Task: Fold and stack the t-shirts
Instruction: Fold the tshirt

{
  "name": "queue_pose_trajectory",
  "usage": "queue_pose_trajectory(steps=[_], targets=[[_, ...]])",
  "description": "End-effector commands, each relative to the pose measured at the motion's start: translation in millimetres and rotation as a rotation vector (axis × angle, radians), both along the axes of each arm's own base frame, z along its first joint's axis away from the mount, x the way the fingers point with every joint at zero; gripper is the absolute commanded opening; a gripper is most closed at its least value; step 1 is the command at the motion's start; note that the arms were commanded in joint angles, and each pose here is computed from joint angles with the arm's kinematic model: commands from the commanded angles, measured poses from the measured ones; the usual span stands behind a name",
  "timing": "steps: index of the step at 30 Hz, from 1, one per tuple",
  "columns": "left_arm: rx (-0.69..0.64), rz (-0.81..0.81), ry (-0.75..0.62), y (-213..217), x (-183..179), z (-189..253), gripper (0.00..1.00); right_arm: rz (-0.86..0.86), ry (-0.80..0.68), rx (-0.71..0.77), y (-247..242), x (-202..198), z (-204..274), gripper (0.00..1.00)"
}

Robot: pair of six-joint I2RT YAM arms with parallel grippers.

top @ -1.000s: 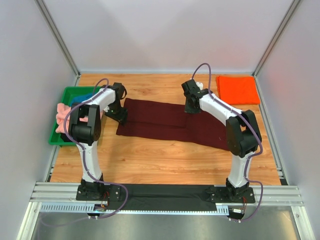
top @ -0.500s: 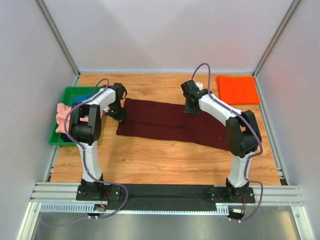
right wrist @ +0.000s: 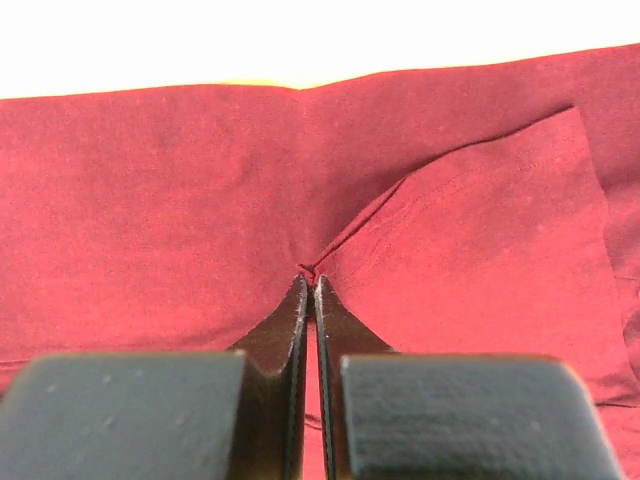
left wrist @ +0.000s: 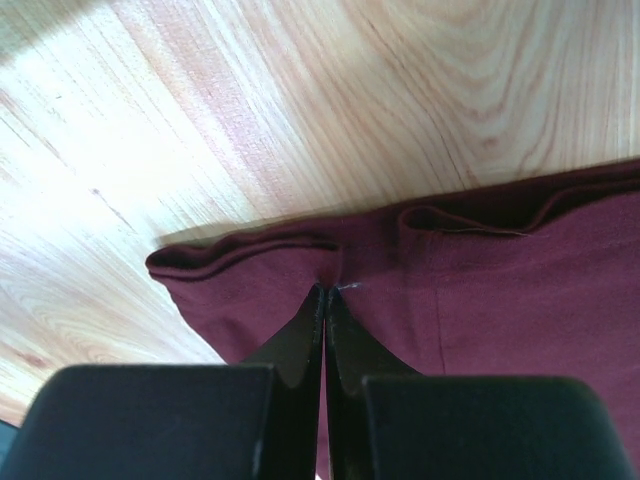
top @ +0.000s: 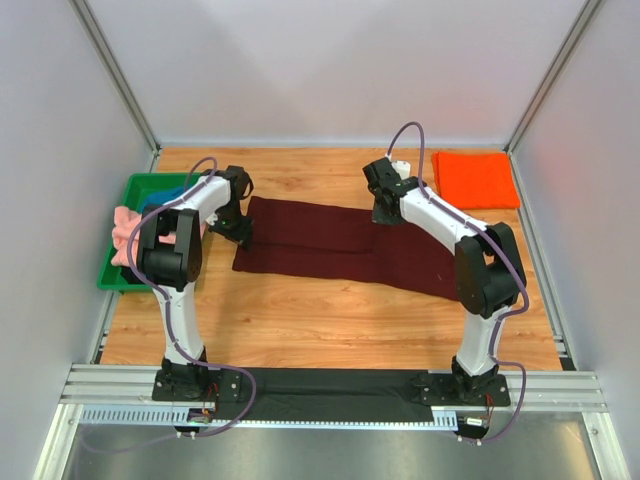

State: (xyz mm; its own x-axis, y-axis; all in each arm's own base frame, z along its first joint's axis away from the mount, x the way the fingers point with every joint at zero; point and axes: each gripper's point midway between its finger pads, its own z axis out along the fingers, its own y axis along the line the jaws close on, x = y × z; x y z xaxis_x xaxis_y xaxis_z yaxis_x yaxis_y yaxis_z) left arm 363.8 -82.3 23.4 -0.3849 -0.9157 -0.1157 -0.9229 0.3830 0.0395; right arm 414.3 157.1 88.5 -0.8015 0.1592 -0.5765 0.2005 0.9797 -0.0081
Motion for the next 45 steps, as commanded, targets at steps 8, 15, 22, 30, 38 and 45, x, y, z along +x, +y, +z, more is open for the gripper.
queue_pose_trajectory(steps=[8, 15, 22, 30, 38, 45], targets=[[0.015, 0.056, -0.085, 5.4, 11.1, 35.1, 0.0, -0.022, -0.073, -0.026, 0.0, 17.4, 14.5, 0.0], [0.045, 0.057, -0.089, 10.8, 11.9, 36.7, 0.0, -0.025, -0.082, -0.036, -0.3, 20.7, 14.0, 0.0], [0.059, 0.05, -0.106, 12.0, 23.8, 32.3, 0.0, -0.022, -0.095, -0.057, -1.6, 27.8, 14.0, 0.0], [0.091, -0.008, -0.055, 13.0, 36.1, 17.2, 0.0, -0.009, -0.099, -0.072, 1.4, 37.5, -0.8, 0.0], [0.135, -0.05, -0.023, 20.3, 36.9, 20.1, 0.06, -0.011, -0.109, -0.082, 4.1, 48.0, -4.1, 0.0], [0.192, -0.051, -0.111, 29.1, 48.2, 42.7, 0.2, -0.024, -0.12, -0.071, 7.6, 53.3, -6.1, 0.0]])
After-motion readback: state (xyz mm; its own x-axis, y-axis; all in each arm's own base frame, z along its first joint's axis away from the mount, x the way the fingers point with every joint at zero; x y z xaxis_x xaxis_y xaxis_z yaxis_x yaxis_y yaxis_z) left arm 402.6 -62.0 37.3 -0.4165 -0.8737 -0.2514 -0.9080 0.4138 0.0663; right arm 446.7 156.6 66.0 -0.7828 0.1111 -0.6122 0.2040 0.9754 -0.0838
